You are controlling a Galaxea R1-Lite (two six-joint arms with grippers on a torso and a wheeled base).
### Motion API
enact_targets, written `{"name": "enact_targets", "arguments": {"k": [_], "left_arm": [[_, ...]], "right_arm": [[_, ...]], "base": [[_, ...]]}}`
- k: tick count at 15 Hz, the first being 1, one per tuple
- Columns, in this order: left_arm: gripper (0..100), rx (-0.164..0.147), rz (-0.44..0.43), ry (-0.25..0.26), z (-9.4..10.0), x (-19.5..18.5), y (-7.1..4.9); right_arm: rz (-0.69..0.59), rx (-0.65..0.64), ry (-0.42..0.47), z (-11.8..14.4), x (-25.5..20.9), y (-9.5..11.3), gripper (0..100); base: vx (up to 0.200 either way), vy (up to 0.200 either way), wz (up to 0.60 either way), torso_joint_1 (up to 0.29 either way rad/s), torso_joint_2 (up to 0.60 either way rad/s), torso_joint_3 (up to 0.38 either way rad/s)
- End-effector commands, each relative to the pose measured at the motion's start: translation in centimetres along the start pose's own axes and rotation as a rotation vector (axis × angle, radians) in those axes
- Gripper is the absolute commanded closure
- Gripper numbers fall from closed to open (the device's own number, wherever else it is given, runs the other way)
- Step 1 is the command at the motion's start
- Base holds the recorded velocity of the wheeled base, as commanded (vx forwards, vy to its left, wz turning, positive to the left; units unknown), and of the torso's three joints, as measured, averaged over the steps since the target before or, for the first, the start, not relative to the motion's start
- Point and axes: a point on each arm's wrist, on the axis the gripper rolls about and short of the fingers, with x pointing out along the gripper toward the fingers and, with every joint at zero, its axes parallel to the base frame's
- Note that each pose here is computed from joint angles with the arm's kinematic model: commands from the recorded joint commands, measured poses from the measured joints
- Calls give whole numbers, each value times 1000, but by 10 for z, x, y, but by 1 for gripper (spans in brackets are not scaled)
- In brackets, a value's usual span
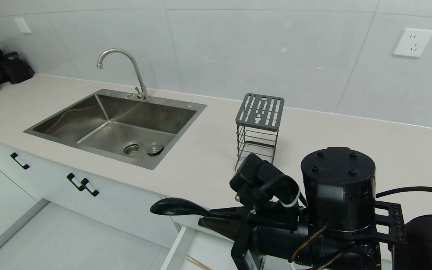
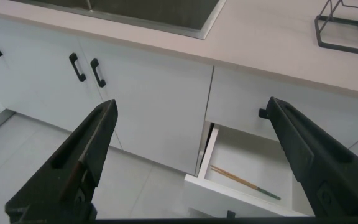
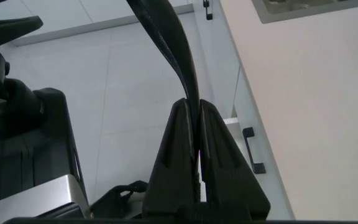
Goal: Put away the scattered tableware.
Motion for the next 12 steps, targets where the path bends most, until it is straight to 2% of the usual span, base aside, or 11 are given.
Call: {"name": "enact_targets", "arguments": {"k": [1,7,12], "left_arm": [[0,1,1,1,0,0,0],[0,1,1,-1,0,0,0],[0,0,1,1,0,0,0]], "right_arm": [[10,-5,-1,0,1,4,100],[25,-75,13,10,6,6,100],[30,-92,3,13,6,8,100]], "base": [[0,0,0,0,0,0],[0,0,0,0,0,0],[0,0,0,-140,278,133]]}}
